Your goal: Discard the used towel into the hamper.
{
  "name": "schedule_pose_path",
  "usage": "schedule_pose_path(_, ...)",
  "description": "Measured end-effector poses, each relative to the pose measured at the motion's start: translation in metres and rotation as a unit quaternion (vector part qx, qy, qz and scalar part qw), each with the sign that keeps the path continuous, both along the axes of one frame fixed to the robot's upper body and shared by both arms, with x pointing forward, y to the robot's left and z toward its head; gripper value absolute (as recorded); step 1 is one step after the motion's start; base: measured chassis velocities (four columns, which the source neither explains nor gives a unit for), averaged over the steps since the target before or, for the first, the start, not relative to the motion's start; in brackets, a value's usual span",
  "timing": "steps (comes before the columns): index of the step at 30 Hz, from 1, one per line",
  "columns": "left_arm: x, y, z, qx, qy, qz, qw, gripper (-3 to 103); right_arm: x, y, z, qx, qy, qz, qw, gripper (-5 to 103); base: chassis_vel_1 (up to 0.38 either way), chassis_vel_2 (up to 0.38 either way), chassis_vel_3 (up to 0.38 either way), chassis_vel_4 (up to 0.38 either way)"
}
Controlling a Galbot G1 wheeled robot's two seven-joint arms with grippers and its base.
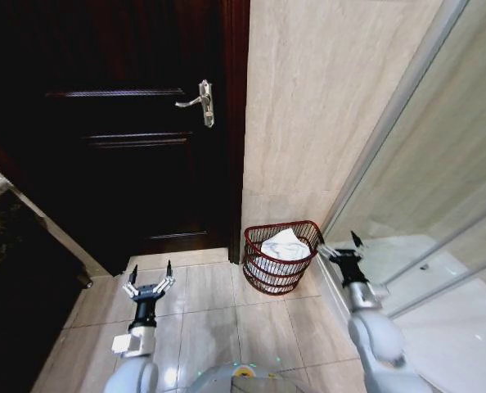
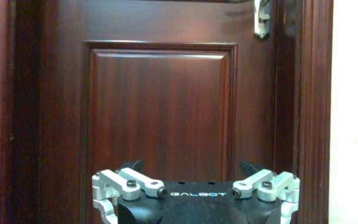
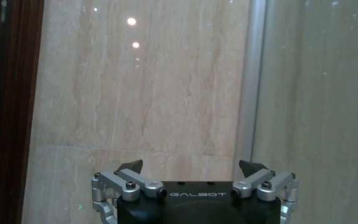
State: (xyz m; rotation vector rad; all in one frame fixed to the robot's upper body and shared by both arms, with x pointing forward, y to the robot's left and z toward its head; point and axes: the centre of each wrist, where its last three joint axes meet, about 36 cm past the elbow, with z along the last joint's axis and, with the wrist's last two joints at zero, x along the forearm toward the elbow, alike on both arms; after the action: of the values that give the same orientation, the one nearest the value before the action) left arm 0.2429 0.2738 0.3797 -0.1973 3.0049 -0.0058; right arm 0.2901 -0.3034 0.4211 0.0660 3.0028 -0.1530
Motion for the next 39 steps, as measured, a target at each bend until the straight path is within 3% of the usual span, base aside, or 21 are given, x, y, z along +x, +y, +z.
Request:
schedule_pose_path(8, 0.012, -0.005, 0.026, -0.005, 0.020, -0.016, 0.9997, 100, -0.018, 0.009, -0.014, 0.010, 0.017, 0.008, 1.000, 100, 0.000, 0.000, 0.000, 0.000)
schedule_pose_path(13, 0.022, 0.007, 0.026, 0.002, 0.024, -0.006, 0.9997, 100, -0.016, 0.021, -0.020, 0.019, 0.017, 0.007, 1.000, 100, 0.000, 0.000, 0.000, 0.000)
schedule_pose_path(17, 0.035, 0.018, 0.020, 0.000, 0.027, -0.023, 0.9994, 100, -0.024, 0.022, -0.024, 0.023, 0.019, -0.005, 1.000, 100, 0.000, 0.000, 0.000, 0.000)
schedule_pose_path(29, 0.033, 0.024, 0.025, -0.004, 0.018, -0.042, 0.9989, 100, -0.039, 0.030, -0.032, 0.041, 0.011, -0.023, 0.999, 100, 0.000, 0.000, 0.000, 0.000)
schedule_pose_path(39, 0.030, 0.011, 0.026, -0.016, -0.009, -0.041, 0.9990, 100, -0.032, 0.034, -0.020, 0.036, -0.007, -0.021, 0.999, 100, 0.000, 0.000, 0.000, 0.000)
